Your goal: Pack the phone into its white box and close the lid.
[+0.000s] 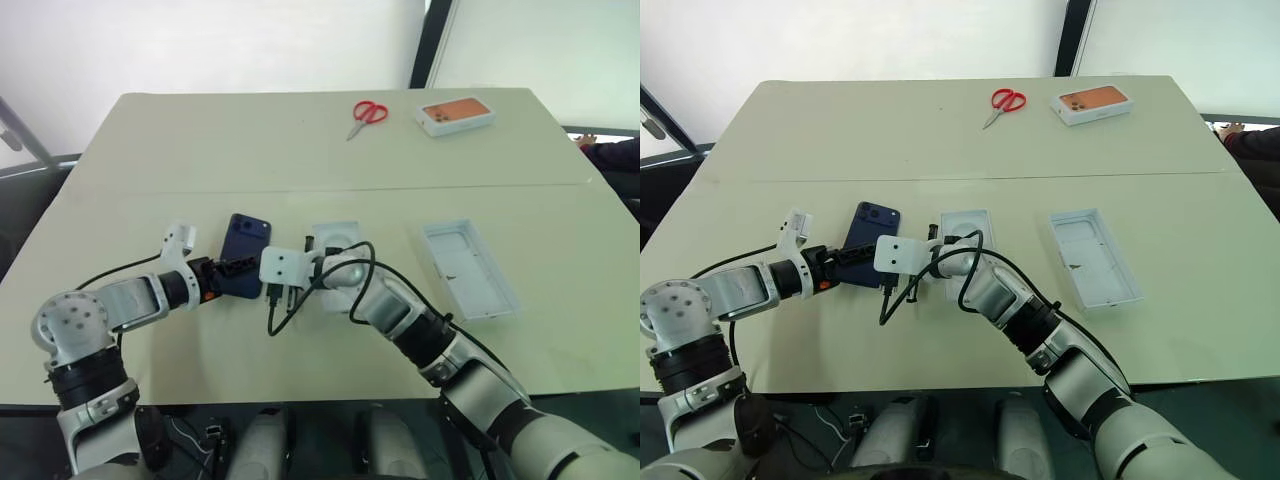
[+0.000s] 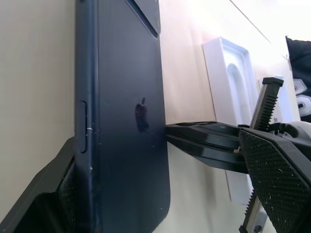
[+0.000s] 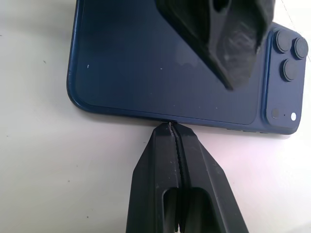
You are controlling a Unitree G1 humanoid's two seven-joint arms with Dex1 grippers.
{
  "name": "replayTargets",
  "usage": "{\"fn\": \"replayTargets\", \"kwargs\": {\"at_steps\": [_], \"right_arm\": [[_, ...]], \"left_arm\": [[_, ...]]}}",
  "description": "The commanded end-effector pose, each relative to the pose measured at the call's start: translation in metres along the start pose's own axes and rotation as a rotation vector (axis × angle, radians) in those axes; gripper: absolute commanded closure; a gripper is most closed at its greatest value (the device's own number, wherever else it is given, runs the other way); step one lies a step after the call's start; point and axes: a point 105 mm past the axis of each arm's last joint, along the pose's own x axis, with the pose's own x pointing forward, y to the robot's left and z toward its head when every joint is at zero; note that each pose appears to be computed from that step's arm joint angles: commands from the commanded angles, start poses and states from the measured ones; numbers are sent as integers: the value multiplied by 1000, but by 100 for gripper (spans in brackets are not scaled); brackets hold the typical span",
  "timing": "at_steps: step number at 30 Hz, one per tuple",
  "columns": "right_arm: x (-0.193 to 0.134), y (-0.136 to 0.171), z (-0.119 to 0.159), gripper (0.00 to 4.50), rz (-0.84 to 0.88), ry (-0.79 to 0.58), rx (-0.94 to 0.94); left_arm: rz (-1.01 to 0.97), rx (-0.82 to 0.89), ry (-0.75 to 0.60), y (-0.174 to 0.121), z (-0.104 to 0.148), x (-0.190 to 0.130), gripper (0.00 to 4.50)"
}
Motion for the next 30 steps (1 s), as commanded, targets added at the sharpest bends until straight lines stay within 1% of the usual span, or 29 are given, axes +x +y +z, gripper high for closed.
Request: {"fn": "replayTargets", "kwargs": {"at_steps": [1,6,7,8,12,16,21,24,25,26,30], "right_arm": [[0,-3,13,447,-18,-47,-19],[-3,-6,11,447,-28,-41,-18],[-3,-6,10,450,-30,-40,-18],[-4,-7,10,450,-33,-38,-21],[-6,-9,10,450,-42,-33,-31],[-9,-12,9,450,-53,-30,-43],[-21,-21,12,450,-82,-35,-59],[-31,-29,19,450,-104,-66,-24],[-34,-30,21,450,-107,-77,-13],[-37,-31,23,450,-108,-85,-8],[-47,-33,29,450,-112,-113,14]], "left_arm": [[10,-32,32,5,-5,-1,0],[37,-63,-11,13,5,-7,0],[40,-69,-15,14,6,-8,55],[39,-72,-19,14,7,-8,86],[33,-74,-39,14,10,-11,283],[29,-83,-60,15,12,-15,283],[9,-98,-85,14,14,-19,283],[-10,-116,-109,13,16,-19,366],[-13,-118,-111,13,15,-19,417],[-15,-120,-111,12,15,-18,445],[-19,-124,-106,11,14,-16,445]]}}
